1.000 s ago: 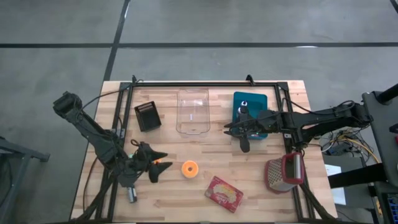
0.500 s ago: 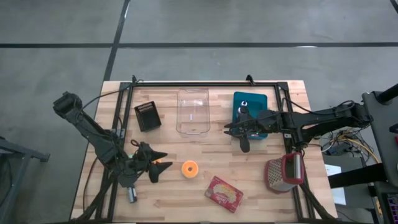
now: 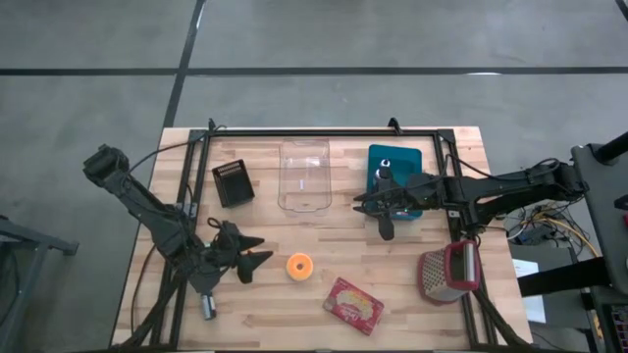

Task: Pick & Place Food Item
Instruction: Put the black food coloring bottle into the blue bin

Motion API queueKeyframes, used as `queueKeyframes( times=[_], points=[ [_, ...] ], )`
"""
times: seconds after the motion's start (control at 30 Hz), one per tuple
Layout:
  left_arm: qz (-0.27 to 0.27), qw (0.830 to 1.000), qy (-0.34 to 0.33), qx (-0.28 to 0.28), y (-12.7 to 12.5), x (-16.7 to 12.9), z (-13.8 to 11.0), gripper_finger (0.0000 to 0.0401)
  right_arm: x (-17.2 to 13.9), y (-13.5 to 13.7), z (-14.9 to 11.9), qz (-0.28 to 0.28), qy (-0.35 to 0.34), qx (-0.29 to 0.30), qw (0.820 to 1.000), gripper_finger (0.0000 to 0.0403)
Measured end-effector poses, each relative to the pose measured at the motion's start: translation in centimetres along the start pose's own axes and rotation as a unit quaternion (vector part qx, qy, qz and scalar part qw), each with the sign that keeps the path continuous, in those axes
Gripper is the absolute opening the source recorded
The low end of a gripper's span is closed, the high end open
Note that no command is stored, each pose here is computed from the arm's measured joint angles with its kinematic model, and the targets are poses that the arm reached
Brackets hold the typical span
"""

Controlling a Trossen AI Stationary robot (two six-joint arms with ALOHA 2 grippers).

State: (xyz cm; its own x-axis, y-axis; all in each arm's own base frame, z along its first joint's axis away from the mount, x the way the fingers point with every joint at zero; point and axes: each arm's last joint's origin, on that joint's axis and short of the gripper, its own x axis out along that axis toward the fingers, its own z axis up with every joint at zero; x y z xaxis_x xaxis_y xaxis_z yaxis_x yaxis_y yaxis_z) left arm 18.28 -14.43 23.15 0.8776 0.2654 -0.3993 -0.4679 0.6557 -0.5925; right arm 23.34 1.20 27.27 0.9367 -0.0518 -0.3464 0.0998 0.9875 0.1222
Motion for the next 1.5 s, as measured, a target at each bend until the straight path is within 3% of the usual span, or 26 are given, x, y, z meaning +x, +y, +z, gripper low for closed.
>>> queueKeyframes(
  times=[0.13,0.27,0.43,0.53,0.7,0.83,0.97,1.17,1.33,1.5],
  points=[
    [0.048,0.994,0.057,-0.079,0.8,-0.3,-0.1,0.0312,0.0,0.0,0.0,0.0,0.0,0.0,1.0,0.0107],
    [0.147,0.969,0.121,-0.155,1.2,-0.1,-0.5,0.0312,0.0,0.0,0.0,0.0,0.0,0.0,1.0,0.0103],
    [0.246,0.94,0.184,-0.151,-0.6,-0.1,-0.7,0.0312,0.0,0.0,0.0,0.0,0.0,0.0,1.0,0.01],
    [0.315,0.913,0.211,-0.15,-2.0,-0.1,-0.8,0.0312,0.0,0.0,0.0,0.0,0.0,0.0,1.0,0.0101],
    [0.412,0.852,0.285,-0.153,-3.9,0.0,-1.8,0.0312,0.0,0.0,0.0,0.0,0.0,0.0,1.0,0.0105],
    [0.459,0.821,0.298,-0.164,-4.8,-0.3,-2.7,0.0312,0.0,0.0,0.0,0.0,0.0,0.0,1.0,0.0101],
    [0.496,0.789,0.285,-0.226,-5.1,-1.2,-3.5,0.0312,0.0,0.0,0.0,0.0,0.0,0.0,1.0,0.0096],
    [0.512,0.775,0.266,-0.258,-5.2,-2.6,-4.7,0.0312,0.0,0.0,0.0,0.0,0.0,0.0,1.0,0.0095],
    [0.553,0.737,0.261,-0.287,-5.2,-3.1,-5.9,0.0311,0.0,0.0,0.0,0.0,0.0,0.0,1.0,0.0101],
    [0.571,0.724,0.261,-0.285,-5.1,-3.2,-7.0,0.0287,0.0,0.0,0.0,0.0,0.0,0.0,1.0,0.0102]
  ],
)
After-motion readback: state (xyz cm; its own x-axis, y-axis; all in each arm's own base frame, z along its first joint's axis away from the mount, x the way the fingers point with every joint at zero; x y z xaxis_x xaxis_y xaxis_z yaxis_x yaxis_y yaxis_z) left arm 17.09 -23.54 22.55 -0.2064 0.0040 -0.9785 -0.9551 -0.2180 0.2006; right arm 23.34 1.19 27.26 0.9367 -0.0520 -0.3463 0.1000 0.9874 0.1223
